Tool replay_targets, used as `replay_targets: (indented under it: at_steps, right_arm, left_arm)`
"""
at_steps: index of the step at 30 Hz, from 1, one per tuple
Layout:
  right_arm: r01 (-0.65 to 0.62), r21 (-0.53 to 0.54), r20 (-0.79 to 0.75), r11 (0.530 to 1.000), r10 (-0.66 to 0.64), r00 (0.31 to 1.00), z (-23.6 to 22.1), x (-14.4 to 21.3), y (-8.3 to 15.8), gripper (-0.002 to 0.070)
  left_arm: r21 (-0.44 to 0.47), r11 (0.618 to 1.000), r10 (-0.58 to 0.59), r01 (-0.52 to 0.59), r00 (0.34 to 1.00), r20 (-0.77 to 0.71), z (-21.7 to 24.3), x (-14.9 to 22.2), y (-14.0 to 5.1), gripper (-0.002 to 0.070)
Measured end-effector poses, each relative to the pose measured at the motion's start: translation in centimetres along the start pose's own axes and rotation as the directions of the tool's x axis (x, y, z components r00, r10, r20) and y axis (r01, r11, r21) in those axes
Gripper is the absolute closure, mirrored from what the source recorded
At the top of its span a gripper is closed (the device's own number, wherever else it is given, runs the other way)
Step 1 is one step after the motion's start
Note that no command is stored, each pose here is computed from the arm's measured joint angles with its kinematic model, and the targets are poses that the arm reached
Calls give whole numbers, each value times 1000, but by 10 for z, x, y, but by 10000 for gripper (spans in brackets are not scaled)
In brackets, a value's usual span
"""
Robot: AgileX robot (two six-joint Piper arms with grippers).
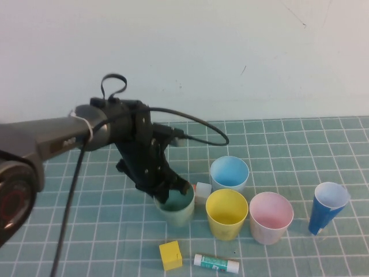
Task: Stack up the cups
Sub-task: Pick up the green cup, then place the green cup on the yellow cup
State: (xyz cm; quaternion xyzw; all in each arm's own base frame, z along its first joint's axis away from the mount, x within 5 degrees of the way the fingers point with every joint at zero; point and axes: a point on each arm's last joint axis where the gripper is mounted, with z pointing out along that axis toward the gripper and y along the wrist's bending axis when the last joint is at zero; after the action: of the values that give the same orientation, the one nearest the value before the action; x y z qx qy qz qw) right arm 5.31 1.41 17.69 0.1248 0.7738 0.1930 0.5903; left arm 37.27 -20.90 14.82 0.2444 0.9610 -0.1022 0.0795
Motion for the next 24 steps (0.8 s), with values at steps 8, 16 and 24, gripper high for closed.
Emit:
replay_targets:
  at_steps: [8, 16, 24]
  right_arm:
    - [22, 0, 0, 1000, -22, 1000, 0, 0, 0, 679]
    - [29, 0, 0, 1000, -29, 1000, 0, 0, 0, 679]
    - [34, 0, 0, 999, -34, 999, 0, 0, 0, 679]
  left_arm:
    - [-2, 997, 76, -77, 976, 202, -109, 4, -30, 667]
    - [30, 984, 165, -178, 957, 239, -117, 8, -75, 669]
    - [68, 986, 134, -150, 972, 193, -73, 0, -78, 669]
